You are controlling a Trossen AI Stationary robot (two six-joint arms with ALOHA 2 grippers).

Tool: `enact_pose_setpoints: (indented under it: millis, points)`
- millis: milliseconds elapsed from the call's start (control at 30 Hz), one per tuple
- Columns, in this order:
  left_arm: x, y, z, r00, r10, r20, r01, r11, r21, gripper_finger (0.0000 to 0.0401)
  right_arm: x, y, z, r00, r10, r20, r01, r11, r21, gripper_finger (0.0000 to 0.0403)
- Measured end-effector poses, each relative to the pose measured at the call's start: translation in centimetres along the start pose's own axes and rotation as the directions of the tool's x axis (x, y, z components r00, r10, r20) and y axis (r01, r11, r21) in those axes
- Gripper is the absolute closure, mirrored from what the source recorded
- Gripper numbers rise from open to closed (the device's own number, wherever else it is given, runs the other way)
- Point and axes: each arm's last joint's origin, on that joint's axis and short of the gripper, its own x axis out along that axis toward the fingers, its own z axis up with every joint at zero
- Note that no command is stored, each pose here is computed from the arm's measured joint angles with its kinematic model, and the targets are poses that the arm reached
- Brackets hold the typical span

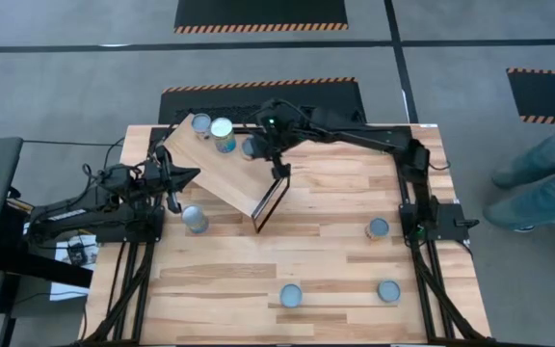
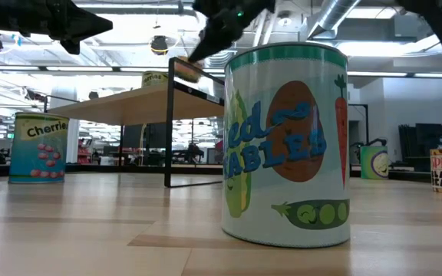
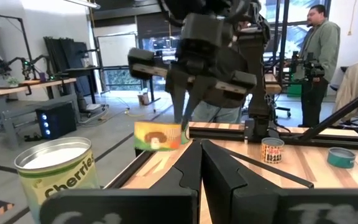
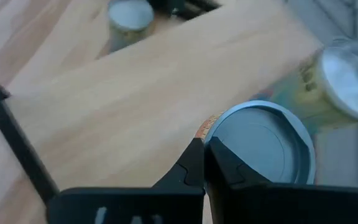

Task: Pick and place cans onto a shelf
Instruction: Put the canned mushrooms on the shelf

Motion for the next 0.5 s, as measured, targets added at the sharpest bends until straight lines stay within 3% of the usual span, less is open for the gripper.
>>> enact_pose_setpoints:
  millis: [500]
  points:
    - [0.0,0.0,0.0,1.000,0.006,-0.002,-0.006,1.000,0.010,0.0401,3.4,-0.7,-1.3,1.000,-0.001,-0.005,0.001,1.000,0.027,0.0389]
